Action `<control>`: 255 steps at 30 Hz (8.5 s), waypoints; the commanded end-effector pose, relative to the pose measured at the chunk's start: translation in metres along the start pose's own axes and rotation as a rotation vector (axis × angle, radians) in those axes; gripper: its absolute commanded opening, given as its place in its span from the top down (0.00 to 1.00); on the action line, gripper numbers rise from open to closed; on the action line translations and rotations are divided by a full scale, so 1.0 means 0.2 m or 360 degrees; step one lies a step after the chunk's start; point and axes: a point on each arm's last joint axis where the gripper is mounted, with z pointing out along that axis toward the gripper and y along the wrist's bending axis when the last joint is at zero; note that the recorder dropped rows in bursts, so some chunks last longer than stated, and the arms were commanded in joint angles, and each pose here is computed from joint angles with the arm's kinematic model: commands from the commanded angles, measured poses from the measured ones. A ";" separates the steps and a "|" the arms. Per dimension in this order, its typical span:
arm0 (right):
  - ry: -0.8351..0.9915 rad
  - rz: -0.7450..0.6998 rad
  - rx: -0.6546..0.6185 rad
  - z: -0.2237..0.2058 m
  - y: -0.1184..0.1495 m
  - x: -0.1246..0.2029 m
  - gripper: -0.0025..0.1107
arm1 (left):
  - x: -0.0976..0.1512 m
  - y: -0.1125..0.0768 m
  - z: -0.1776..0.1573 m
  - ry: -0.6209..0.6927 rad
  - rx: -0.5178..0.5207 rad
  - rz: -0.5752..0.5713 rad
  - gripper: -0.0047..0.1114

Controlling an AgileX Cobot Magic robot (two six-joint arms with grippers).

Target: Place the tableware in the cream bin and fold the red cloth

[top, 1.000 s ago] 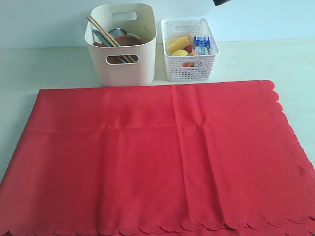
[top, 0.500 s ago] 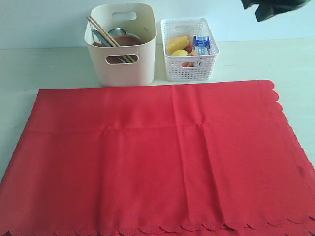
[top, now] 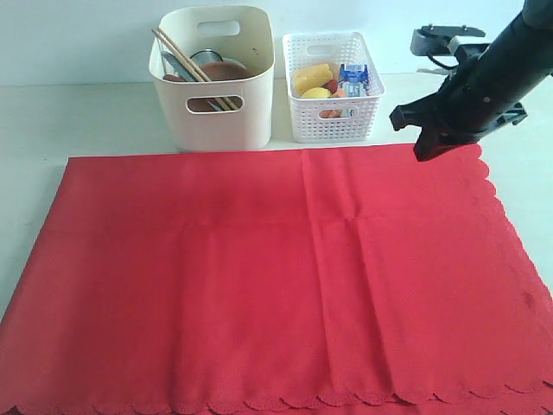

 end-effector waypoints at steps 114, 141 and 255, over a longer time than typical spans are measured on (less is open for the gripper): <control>-0.0266 -0.0665 -0.0516 -0.15 0.57 0.14 0.98 | 0.29 -0.62 0.58 0.1507 0.0905 0.0469 0.96; -0.0588 -0.0386 0.0458 -0.68 0.28 0.17 0.98 | 0.97 -1.60 0.52 0.1845 0.1605 0.0789 0.96; 0.0267 -0.0754 0.0557 0.44 0.42 0.26 0.98 | 1.29 -0.82 0.41 0.2144 0.1197 0.0657 0.95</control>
